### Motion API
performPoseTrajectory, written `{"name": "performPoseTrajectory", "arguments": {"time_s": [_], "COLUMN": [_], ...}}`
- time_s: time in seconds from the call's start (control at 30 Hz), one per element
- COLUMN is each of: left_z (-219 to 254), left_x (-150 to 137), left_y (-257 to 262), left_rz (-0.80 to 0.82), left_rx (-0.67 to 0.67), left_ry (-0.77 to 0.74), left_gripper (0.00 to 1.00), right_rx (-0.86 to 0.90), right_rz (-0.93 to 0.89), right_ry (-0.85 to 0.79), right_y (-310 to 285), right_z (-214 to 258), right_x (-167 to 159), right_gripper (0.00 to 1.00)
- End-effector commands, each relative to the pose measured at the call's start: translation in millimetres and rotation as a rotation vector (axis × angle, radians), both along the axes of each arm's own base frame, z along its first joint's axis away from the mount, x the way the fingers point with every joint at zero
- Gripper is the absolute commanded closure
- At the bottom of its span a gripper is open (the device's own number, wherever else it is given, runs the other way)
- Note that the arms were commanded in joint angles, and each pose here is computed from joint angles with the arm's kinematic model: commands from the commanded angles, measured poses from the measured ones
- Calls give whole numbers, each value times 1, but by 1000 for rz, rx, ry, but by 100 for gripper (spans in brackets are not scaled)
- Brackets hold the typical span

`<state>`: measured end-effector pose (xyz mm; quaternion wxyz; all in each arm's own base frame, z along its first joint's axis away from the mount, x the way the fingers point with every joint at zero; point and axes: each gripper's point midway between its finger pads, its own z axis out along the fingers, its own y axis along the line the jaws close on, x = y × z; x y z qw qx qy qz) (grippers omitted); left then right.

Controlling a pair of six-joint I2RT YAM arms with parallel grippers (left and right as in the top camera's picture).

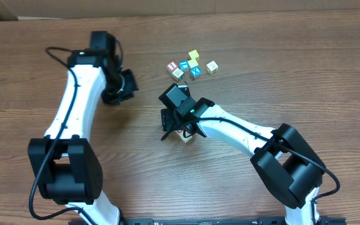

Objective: Flip 3 blocks

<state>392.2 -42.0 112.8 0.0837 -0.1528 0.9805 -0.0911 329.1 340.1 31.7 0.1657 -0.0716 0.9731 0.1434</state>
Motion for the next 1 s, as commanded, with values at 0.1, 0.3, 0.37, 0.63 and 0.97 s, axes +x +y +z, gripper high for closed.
{"name": "performPoseTrajectory", "arguments": {"time_s": [0.1, 0.3, 0.37, 0.63, 0.97], "left_z": [-1, -4, -9, -52, -82], "left_x": [11, 19, 19, 19, 1], "left_y": [-28, -60, -77, -130, -146], "left_rz": [-134, -245, -308, -466, -503], "left_rx": [6, -44, -91, -181, -203], "left_ry": [-65, -110, -113, -80, 20], "left_gripper": [96, 96, 96, 96, 96], "right_rx": [58, 112, 163, 133, 46], "right_rz": [-6, -63, -92, -123, -197], "right_ry": [-58, -79, -27, 213, 271], "right_y": [-2, -20, -26, -63, -98], "right_z": [42, 81, 92, 76, 51], "right_x": [11, 18, 13, -19, -25], "right_gripper": [30, 30, 32, 77, 82]}}
